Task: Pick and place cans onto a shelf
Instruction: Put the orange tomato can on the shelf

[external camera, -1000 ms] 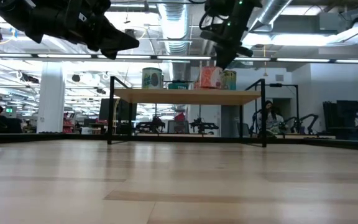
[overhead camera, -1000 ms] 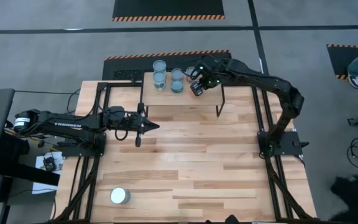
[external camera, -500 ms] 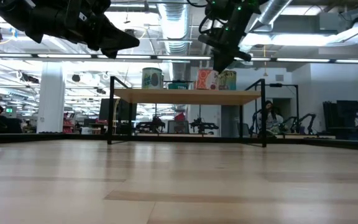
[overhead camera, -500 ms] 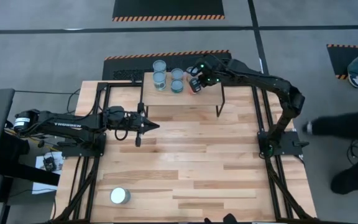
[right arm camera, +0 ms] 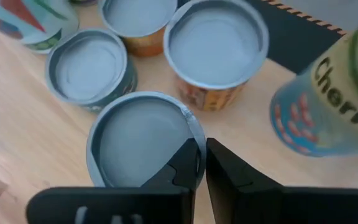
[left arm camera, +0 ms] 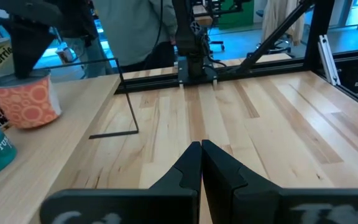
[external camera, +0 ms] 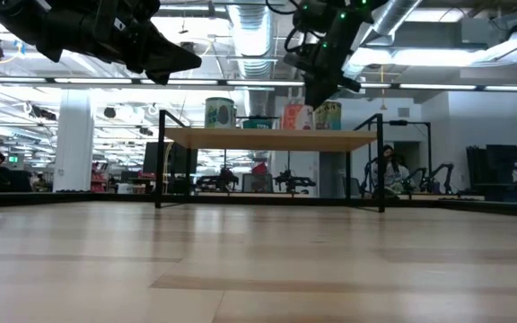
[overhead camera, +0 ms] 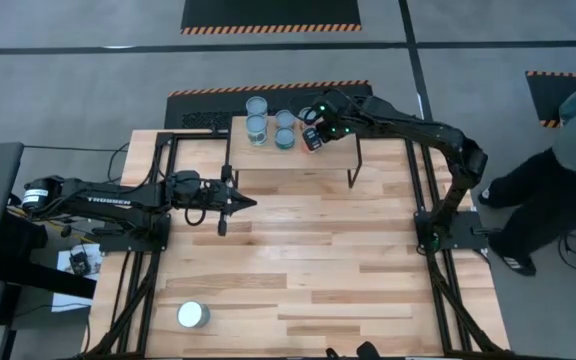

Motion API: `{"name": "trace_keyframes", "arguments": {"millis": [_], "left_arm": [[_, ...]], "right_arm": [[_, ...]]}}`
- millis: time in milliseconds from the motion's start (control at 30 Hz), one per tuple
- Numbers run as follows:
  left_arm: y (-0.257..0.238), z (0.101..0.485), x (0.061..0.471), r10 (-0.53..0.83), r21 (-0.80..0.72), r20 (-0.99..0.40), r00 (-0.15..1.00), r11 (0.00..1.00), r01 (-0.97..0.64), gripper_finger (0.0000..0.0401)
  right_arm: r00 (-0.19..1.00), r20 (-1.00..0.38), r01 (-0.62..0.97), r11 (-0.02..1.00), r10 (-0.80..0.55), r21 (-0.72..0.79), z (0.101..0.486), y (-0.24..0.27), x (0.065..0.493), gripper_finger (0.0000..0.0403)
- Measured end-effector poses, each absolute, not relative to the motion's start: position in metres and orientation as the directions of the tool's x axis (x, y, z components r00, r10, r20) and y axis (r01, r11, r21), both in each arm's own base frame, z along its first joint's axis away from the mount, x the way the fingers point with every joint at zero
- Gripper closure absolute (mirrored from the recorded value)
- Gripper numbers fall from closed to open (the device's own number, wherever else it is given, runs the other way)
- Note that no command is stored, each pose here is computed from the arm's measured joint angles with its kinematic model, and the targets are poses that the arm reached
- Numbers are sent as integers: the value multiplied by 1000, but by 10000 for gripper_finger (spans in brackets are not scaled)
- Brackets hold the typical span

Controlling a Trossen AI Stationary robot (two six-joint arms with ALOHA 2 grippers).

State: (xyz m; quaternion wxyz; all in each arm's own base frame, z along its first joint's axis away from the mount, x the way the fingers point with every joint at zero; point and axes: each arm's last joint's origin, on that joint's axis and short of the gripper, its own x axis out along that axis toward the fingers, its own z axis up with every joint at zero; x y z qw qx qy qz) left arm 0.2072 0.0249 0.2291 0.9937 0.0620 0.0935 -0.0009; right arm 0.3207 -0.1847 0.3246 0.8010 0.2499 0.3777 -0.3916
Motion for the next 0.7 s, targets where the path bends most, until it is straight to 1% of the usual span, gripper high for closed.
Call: {"name": "trace_keyframes", "arguments": {"millis": [167,233,300,567,700], "left_arm": [[25,229,207,10,124,-186,983,992,13,399],[25,229,207,10,123,-186,983,992,13,399],[25,229,207,10,123,-186,983,992,13,399],[25,229,207,10,123,-185,983,992,13,399],[25,229,207,10,123,-186,983,992,13,399]], "right_arm": [[395,-790,823,562,-468,78,325,-185,321,350],[403,-784,820,566,-473,80,326,-185,322,343],[407,-781,817,571,-473,80,326,-184,323,330],[418,-773,799,598,-477,63,327,-183,325,260],[434,-754,774,632,-493,32,336,-177,322,247]]}}
